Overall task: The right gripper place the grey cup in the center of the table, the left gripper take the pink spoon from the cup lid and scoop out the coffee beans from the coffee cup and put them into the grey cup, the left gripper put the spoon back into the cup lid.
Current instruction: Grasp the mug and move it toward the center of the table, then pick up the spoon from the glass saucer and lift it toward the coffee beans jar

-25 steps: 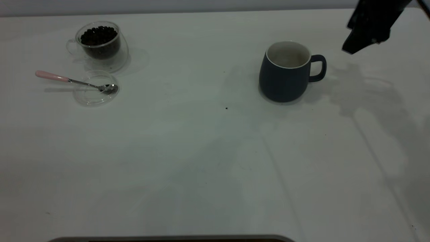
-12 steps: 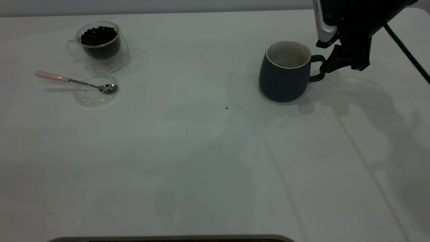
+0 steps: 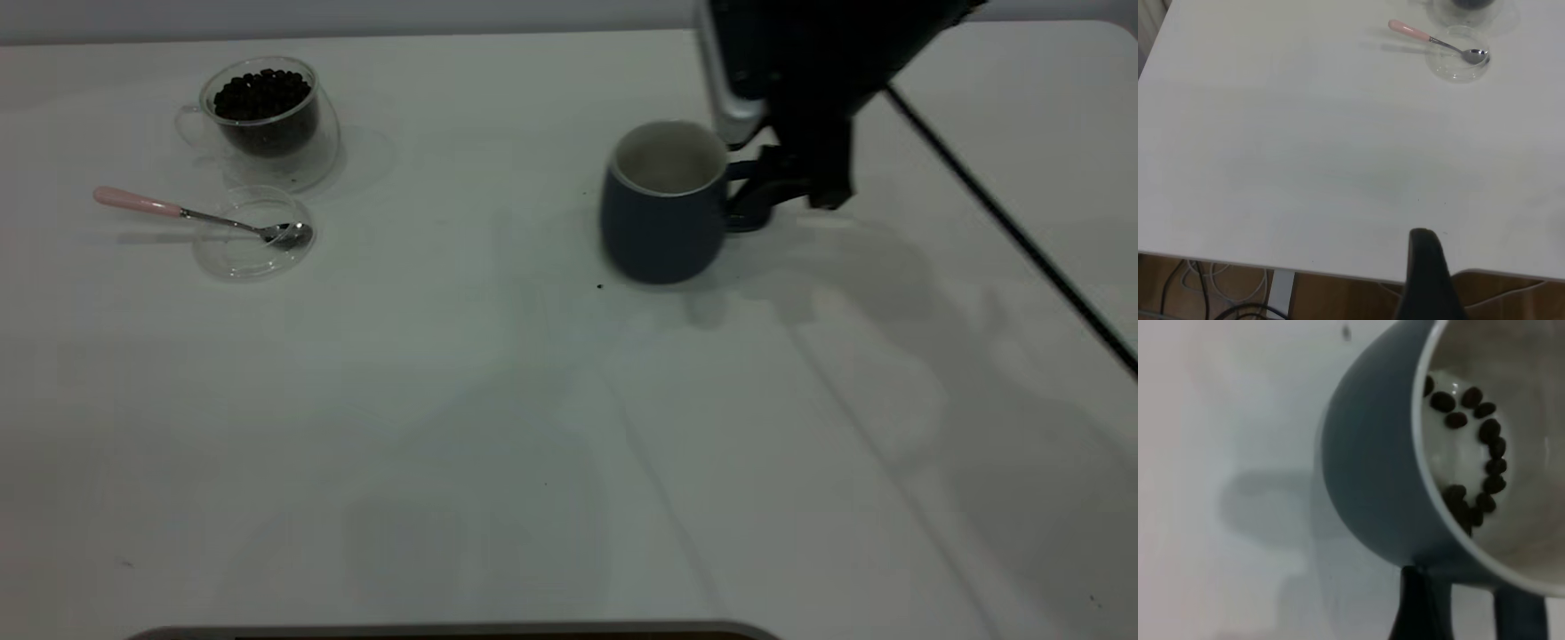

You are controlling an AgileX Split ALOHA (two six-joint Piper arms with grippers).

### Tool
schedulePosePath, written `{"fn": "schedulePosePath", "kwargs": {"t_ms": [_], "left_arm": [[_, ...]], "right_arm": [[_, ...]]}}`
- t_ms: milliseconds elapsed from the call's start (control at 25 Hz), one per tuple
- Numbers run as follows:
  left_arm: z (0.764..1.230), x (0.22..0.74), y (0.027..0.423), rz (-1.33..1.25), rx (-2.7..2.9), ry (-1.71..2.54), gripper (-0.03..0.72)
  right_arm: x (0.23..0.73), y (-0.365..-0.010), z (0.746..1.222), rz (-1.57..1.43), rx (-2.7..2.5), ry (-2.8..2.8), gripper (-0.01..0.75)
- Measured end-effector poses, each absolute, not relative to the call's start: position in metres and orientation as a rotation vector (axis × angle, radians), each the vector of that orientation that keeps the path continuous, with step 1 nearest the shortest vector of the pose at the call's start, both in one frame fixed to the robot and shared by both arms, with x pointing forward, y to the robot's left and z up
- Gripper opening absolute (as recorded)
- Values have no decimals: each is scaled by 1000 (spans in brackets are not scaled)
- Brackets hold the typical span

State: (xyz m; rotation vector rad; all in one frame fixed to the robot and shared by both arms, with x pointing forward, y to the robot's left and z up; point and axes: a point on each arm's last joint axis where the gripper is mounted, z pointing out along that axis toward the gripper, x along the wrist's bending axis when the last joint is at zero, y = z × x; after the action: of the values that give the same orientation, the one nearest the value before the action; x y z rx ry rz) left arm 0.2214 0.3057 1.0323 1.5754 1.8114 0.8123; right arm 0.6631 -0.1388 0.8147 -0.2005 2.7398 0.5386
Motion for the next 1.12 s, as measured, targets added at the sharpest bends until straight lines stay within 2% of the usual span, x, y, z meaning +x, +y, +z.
{"fn": "schedulePosePath", "kwargs": {"t_ms": [320,720,880,960,1120], "left_arm": [[1032,221,306,812,1575,1811,584],[1032,221,306,811,1575,1813,584],[1032,221,306,812,1574,1812,584],[1032,221,306,811,1575,1813,584],[1032,221,306,812,1574,1812,584]], "right_arm": [[668,-89,805,660,-128,2688,549],[669,-87,813,718,42,2726,547],[669,-100,848,689,74,2769,547],[668,-109,879,644,126,2783,547],[647,-124,948,552,590,2857,547]]}}
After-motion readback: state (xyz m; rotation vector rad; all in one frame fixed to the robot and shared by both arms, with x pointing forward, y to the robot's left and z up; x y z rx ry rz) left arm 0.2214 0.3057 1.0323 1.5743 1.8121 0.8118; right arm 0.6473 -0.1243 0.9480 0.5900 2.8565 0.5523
